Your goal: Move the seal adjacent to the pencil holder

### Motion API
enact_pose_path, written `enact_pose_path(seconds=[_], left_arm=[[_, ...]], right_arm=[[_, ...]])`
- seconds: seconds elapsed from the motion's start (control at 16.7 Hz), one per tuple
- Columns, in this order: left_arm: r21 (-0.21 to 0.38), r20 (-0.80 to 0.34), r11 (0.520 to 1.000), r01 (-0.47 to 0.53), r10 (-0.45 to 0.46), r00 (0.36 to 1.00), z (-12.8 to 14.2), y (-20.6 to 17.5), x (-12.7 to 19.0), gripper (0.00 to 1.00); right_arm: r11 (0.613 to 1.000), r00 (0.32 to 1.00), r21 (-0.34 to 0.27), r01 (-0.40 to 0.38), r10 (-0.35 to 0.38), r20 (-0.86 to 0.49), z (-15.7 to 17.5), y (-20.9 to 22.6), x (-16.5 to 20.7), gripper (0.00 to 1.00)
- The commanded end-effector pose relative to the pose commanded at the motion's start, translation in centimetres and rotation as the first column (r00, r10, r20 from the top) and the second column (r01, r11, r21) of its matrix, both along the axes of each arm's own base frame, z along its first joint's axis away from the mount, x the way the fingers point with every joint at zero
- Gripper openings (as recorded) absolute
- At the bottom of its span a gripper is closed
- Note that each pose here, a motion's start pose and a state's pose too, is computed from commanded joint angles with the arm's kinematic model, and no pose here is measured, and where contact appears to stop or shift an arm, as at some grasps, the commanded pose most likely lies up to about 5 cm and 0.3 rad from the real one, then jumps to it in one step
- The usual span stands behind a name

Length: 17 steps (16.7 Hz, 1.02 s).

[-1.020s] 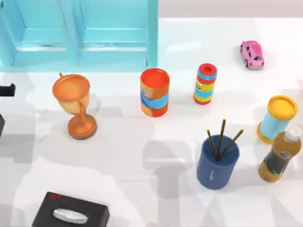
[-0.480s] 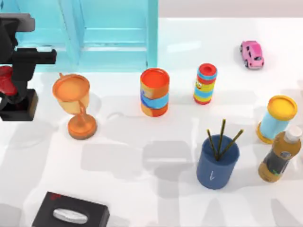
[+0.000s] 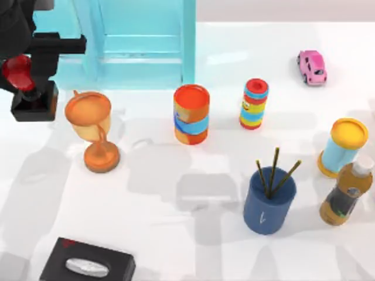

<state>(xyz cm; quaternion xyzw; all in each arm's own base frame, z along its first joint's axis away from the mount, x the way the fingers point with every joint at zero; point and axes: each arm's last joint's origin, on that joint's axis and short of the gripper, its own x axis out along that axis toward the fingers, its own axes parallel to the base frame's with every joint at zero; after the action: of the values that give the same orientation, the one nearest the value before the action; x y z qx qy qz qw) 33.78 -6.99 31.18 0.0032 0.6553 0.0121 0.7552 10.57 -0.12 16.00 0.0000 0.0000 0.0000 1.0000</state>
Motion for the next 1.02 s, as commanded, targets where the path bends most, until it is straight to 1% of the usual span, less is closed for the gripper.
enact_pose_path(seconds=[0.12,0.24,0.42,0.6,0.78,1.02], left_arm=[[-0.012,0.033,1.0,-0.008,0.008,0.999,0.7,-3.2,0.5,0.0],[-0.035,0.018,0.999,-0.006,0.007,1.0,0.5,-7.5,0.8,0.0],[-0.051,-0.069,0.999,0.005,-0.008,0.998,-1.2,-14.7,-0.2,0.0],[-0.037,-0.139,0.999,0.02,-0.025,0.99,-2.1,-20.4,-2.7,0.0],[-0.026,-0.143,0.999,0.03,-0.034,0.989,-1.9,-23.5,-4.9,0.0],[-0.023,-0.139,0.999,0.031,-0.034,0.99,-1.8,-23.9,-5.4,0.0]], right_arm=[[1.0,1.0,0.0,0.0,0.0,0.0,0.0,0.0,0.0,1.0],[1.0,1.0,0.0,0.0,0.0,0.0,0.0,0.0,0.0,1.0],[1.0,1.0,0.0,0.0,0.0,0.0,0.0,0.0,0.0,1.0],[1.0,1.0,0.0,0.0,0.0,0.0,0.0,0.0,0.0,1.0],[1.0,1.0,0.0,0.0,0.0,0.0,0.0,0.0,0.0,1.0],[1.0,1.0,0.0,0.0,0.0,0.0,0.0,0.0,0.0,1.0]])
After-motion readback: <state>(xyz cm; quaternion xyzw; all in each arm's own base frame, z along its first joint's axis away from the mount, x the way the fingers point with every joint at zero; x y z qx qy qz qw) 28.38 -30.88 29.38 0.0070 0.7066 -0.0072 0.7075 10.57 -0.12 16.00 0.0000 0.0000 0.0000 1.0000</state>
